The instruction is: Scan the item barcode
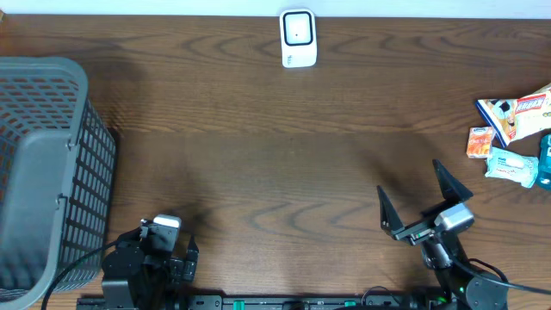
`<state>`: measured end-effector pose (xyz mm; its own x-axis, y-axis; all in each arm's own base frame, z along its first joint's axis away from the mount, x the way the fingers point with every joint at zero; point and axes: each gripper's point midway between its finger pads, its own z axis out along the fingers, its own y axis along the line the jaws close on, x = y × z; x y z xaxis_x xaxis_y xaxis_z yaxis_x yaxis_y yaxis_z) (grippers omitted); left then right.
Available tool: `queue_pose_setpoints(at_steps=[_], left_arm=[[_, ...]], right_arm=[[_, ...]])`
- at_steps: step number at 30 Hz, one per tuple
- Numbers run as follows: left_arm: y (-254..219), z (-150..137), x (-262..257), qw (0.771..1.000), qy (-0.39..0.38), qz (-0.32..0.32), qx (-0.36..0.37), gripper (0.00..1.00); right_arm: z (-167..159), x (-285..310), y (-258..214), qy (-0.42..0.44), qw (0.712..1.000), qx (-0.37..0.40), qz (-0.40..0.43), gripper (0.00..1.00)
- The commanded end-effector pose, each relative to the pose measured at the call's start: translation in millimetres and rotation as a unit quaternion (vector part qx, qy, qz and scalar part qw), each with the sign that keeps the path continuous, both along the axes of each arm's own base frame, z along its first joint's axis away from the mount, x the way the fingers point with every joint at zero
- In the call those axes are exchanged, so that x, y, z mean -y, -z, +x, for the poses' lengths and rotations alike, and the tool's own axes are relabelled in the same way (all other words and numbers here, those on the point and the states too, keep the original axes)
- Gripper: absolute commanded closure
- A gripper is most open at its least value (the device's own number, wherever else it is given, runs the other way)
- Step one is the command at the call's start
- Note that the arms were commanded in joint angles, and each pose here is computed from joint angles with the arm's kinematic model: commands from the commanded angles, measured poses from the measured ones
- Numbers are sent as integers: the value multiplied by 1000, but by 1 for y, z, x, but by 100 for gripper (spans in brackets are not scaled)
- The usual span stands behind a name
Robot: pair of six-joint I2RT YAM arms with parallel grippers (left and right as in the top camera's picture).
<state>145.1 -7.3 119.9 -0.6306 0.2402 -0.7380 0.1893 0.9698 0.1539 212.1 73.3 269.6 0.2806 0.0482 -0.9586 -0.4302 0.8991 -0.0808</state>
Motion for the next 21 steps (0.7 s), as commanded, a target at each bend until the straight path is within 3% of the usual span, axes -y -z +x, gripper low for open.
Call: queue_pose_setpoints(at_steps=[1, 21], left_arm=[[1, 0, -2, 1000, -9, -3, -2, 2], [1, 0, -2, 1000, -9, -3, -2, 2]], right_arm=[[6, 2, 15, 7, 1000, -3, 10, 1], [27, 66, 33, 193, 979, -28, 66, 1]])
